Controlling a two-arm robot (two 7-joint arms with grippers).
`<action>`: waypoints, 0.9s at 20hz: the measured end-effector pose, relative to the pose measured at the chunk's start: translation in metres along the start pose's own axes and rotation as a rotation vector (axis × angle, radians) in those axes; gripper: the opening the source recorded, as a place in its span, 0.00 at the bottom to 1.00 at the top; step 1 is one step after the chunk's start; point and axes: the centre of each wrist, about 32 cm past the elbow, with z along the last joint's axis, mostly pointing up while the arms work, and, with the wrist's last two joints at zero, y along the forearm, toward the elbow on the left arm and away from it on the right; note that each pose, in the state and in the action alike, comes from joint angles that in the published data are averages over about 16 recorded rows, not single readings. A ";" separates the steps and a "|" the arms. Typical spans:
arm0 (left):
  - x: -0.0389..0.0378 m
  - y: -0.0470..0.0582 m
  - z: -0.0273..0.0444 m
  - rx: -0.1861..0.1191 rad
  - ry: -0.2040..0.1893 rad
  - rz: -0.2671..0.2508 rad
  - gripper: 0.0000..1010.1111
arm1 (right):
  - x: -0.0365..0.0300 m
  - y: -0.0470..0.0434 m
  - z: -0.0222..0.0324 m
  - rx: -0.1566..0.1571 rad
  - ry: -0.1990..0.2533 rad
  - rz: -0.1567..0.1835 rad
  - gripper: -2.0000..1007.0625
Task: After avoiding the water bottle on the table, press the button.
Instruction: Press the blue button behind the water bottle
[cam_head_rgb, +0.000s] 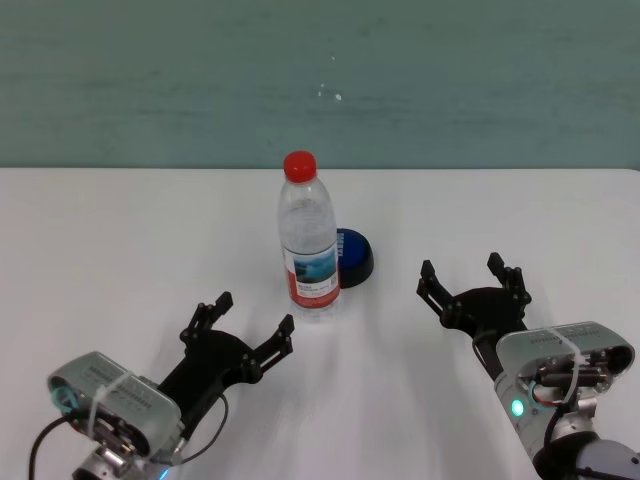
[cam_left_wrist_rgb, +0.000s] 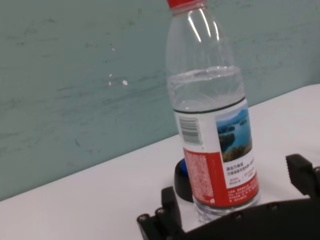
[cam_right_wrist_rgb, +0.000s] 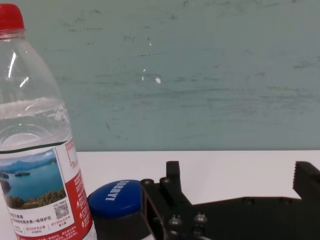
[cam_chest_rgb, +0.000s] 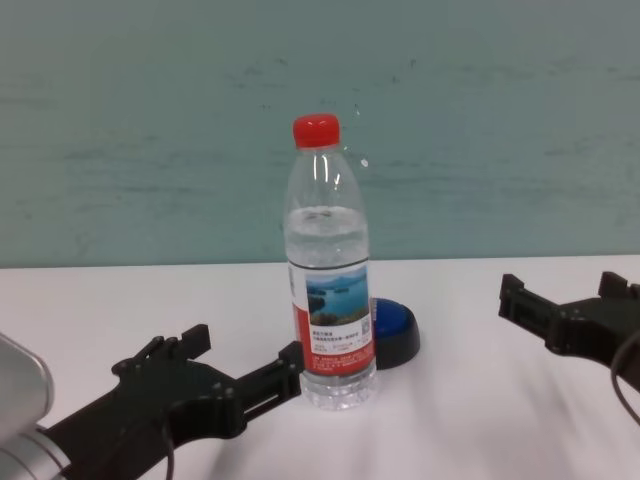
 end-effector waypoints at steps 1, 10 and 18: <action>0.0000 0.000 0.0000 0.000 0.000 0.000 0.99 | 0.0000 0.0000 0.0001 0.000 0.000 0.000 1.00; 0.0000 0.000 0.0000 0.000 0.000 0.000 0.99 | 0.0060 0.0002 0.0132 0.019 -0.011 0.037 1.00; 0.0000 0.000 0.0000 0.000 0.000 0.000 0.99 | 0.0172 -0.0017 0.0415 0.044 -0.054 0.142 1.00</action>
